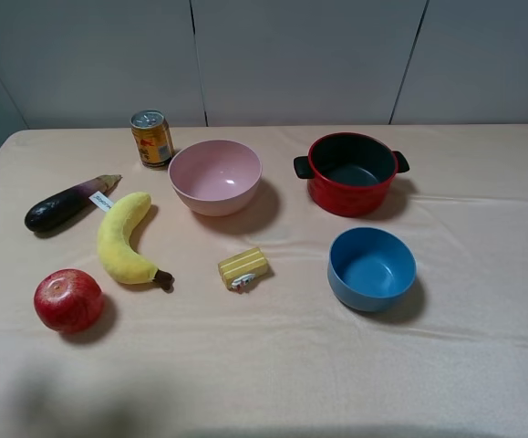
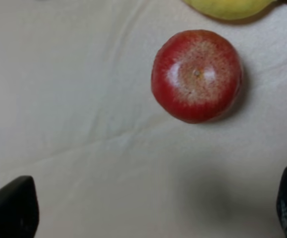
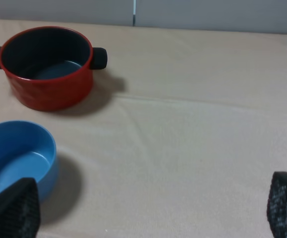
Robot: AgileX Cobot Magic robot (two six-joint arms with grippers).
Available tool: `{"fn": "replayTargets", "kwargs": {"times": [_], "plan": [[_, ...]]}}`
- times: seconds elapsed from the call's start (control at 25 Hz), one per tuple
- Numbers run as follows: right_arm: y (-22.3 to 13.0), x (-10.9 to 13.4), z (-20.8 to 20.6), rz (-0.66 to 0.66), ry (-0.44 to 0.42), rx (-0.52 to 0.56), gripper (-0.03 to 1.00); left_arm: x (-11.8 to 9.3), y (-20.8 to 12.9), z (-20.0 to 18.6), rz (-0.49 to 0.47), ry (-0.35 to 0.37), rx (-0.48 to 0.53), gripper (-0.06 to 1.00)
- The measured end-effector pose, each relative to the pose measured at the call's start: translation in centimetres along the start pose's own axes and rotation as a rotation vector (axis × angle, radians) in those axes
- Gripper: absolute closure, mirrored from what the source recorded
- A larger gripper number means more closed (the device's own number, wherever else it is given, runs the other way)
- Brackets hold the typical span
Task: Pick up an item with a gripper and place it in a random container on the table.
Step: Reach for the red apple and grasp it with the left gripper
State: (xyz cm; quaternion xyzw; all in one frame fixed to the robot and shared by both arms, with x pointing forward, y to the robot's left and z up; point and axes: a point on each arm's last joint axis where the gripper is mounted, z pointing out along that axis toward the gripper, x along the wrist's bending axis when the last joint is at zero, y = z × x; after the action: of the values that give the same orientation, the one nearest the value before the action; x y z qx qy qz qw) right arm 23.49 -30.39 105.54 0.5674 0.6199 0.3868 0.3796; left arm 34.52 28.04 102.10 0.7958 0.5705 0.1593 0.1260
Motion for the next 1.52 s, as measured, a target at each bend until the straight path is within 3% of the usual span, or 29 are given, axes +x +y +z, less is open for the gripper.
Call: {"fn": "replayTargets", "kwargs": {"times": [0.48, 1.04, 1.52], "plan": [[0.0, 0.0, 0.0, 0.000, 0.000, 0.000, 0.27, 0.0, 0.3, 0.1, 0.002, 0.001, -0.021, -0.02], [0.0, 0.0, 0.0, 0.000, 0.000, 0.000, 0.27, -1.0, 3.3, 5.6, -0.003, -0.090, 0.141, -0.02], [0.0, 0.0, 0.0, 0.000, 0.000, 0.000, 0.27, -1.4, 4.2, 9.4, -0.016, -0.111, 0.227, -0.02]]}}
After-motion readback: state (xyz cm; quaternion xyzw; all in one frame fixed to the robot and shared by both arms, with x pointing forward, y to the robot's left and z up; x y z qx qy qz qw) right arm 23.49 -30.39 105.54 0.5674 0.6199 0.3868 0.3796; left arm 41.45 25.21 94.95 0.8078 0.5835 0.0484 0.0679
